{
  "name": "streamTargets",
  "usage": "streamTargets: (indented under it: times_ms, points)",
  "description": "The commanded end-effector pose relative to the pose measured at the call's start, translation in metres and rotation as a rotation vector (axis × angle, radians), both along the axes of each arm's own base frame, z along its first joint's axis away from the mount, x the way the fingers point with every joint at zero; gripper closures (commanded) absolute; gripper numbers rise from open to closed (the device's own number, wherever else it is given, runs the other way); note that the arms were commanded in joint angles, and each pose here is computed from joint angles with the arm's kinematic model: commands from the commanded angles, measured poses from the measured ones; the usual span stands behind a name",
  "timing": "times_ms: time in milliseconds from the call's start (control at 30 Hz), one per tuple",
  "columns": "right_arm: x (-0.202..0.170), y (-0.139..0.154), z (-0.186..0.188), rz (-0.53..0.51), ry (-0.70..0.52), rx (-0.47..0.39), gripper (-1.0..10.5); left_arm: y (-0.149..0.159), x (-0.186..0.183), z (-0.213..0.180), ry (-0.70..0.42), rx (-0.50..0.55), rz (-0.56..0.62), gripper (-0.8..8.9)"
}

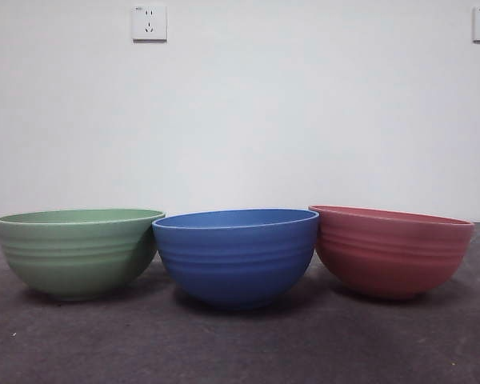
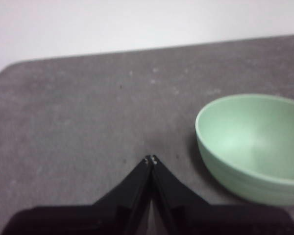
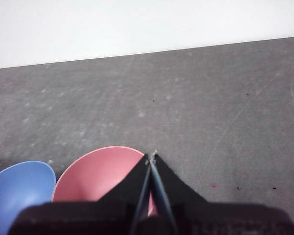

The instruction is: Pick up the green bowl on the top,put the green bowl on the left,pick up the red bowl in the middle,put the red bowl on the right

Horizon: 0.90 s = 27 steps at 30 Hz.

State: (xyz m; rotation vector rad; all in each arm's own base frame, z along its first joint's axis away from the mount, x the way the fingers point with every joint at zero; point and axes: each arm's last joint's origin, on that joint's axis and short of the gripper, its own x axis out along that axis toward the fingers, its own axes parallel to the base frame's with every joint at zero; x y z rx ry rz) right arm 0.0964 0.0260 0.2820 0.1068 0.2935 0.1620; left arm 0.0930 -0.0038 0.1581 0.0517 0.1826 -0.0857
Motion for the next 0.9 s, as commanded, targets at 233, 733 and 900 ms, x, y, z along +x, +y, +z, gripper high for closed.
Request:
streamTargets:
  times_ms: [233,733,900]
  points:
    - [0.0005,0.0002,-0.0017,-0.004,0.002,0.008,9.6,0.0004,0.0011,-0.0093,0.029,-0.024,0.011,8.17]
    - [0.0005,0.0002,-0.0017,-0.004,0.002,0.008,9.6,0.0004,0.0011,-0.0094,0.03,-0.024,0.011,8.17]
    - [0.0005,0.0002,-0.0017,-0.004,0.002,0.007,9.6,0.0004,0.0011,-0.0094,0.03,-0.024,0.011,8.17]
